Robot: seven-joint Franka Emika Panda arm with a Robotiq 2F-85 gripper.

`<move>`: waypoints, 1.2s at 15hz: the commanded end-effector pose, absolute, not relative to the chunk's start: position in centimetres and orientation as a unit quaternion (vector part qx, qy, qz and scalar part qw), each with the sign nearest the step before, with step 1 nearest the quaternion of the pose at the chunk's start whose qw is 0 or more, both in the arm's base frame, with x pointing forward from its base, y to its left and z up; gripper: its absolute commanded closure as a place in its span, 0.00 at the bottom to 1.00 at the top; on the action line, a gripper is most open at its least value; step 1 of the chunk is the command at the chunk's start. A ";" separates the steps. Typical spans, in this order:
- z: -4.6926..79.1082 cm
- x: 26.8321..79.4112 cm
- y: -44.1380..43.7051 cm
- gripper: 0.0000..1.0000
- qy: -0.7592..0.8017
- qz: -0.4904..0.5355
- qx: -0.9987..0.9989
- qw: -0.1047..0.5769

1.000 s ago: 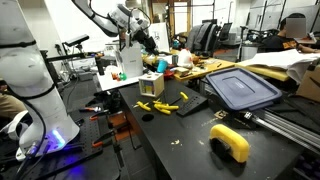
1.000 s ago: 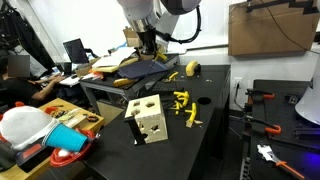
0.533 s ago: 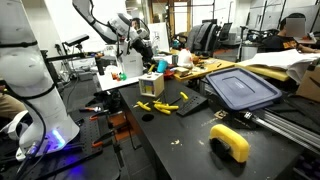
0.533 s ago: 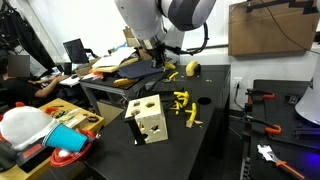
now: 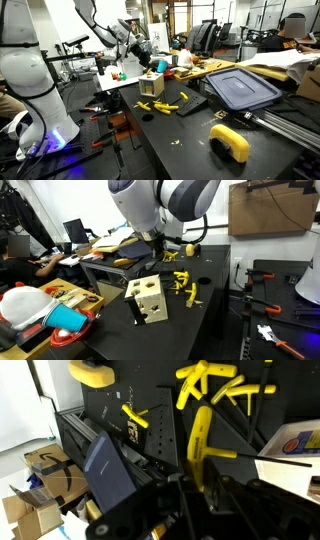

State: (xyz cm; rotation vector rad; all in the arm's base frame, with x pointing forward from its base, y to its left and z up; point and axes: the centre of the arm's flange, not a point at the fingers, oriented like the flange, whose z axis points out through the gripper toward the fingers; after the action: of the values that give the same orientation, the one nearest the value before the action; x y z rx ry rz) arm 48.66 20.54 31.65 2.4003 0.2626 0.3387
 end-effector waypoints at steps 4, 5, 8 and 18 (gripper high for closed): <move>32.7 51.1 22.2 0.96 0.093 0.154 0.925 0.335; 32.7 51.3 22.4 0.96 0.093 0.155 0.925 0.334; 32.0 51.5 23.2 0.96 0.100 0.151 0.925 0.334; 27.8 49.9 25.8 0.96 0.142 0.135 0.914 0.356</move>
State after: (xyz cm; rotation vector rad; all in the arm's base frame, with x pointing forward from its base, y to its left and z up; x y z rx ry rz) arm 49.99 24.85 28.18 2.4034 0.3555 0.3259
